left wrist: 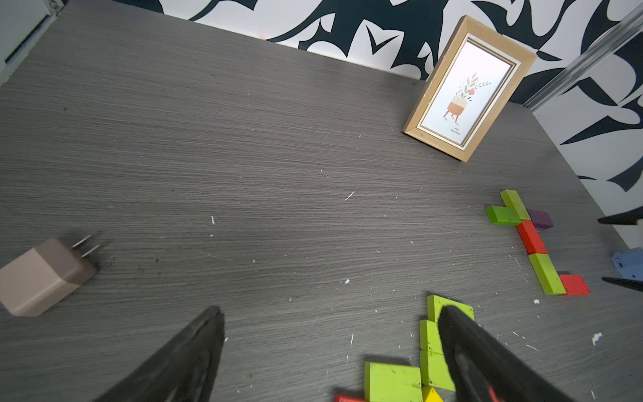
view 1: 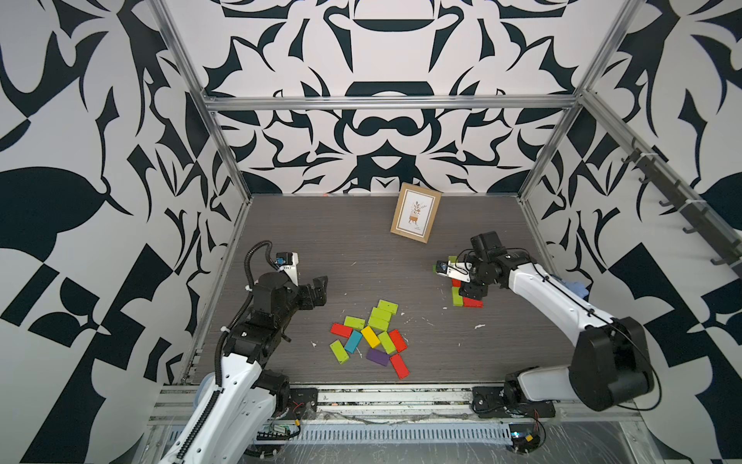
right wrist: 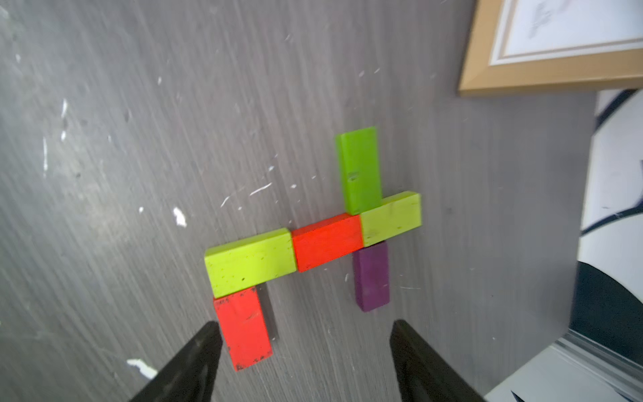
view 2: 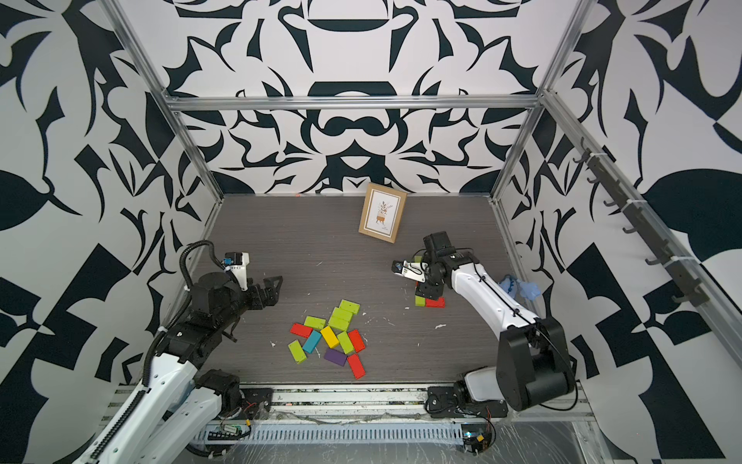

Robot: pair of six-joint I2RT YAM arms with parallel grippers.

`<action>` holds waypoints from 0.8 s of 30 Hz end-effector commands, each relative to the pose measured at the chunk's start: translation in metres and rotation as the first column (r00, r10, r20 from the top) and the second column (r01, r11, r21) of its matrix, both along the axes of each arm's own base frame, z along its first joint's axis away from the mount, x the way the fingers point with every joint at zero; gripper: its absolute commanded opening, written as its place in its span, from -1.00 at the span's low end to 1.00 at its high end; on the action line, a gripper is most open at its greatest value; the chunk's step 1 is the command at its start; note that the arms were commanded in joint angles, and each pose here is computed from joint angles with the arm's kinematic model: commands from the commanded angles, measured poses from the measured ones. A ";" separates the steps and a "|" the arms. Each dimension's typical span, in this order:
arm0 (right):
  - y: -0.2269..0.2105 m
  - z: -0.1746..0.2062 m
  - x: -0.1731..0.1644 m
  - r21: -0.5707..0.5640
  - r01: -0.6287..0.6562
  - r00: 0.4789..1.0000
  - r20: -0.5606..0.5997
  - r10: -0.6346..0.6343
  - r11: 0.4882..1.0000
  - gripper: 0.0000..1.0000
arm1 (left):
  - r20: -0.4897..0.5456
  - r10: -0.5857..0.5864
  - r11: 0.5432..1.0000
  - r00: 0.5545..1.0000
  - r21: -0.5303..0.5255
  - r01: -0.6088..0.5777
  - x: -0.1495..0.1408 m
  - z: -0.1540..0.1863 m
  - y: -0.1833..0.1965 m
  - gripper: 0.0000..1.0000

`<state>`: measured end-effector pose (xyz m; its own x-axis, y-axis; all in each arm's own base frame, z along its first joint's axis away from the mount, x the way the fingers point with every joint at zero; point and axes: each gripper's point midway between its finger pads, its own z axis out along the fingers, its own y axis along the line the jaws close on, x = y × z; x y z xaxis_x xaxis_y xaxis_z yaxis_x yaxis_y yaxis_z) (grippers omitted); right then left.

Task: Assemble the letter t with building blocks
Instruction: Assemble the building block at the center of the board, then pick up the building block from the center of the board.

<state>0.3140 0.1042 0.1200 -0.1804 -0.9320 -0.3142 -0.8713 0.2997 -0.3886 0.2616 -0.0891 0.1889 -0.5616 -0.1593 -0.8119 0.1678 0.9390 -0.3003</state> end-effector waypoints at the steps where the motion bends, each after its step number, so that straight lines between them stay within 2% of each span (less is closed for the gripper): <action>1: 0.024 0.027 0.009 0.156 0.070 0.992 0.098 -0.086 0.985 0.80 | -0.010 -0.017 1.000 1.000 -0.023 0.017 0.000 0.014 -0.005 1.00; 5: 0.048 0.049 0.003 0.252 0.076 0.985 0.132 -0.112 0.965 0.98 | -0.018 -0.019 1.000 1.000 -0.012 0.019 0.000 0.019 -0.004 1.00; 6: 0.053 0.054 0.002 0.274 0.089 0.983 0.130 -0.129 0.958 0.98 | -0.015 -0.018 1.000 1.000 -0.010 0.017 -0.001 0.020 -0.004 1.00; 8: 0.061 0.065 0.002 0.318 0.147 0.974 0.116 -0.192 0.937 0.82 | -0.006 -0.013 1.000 1.000 -0.008 0.013 -0.001 0.023 -0.002 1.00; 11: 0.070 0.073 0.000 0.389 0.267 0.952 0.037 -0.304 0.882 0.59 | -0.004 -0.002 1.000 1.000 -0.002 0.002 -0.003 0.025 0.000 1.00; 13: 0.076 0.070 -0.003 0.424 0.331 0.931 -0.004 -0.364 0.843 0.56 | -0.010 0.007 1.000 1.000 0.005 -0.007 -0.004 0.024 0.002 1.00; 15: 0.085 0.064 -0.010 0.451 0.341 0.929 -0.027 -0.369 0.825 0.55 | -0.013 0.016 1.000 1.000 0.013 -0.016 -0.005 0.023 0.005 0.99; 18: 0.103 0.056 -0.023 0.481 0.311 0.948 -0.092 -0.306 0.820 0.47 | -0.016 0.027 1.000 1.000 0.016 -0.027 -0.006 0.022 0.007 1.00; 21: 0.113 0.049 -0.020 0.508 0.385 0.922 -0.175 -0.345 0.771 0.39 | -0.012 0.034 0.999 0.999 0.018 -0.034 -0.007 0.024 0.008 1.00; 24: 0.124 0.033 -0.018 0.465 0.405 0.914 -0.201 -0.352 0.787 0.39 | -0.013 0.045 0.999 0.999 0.024 -0.045 -0.010 0.024 0.012 1.00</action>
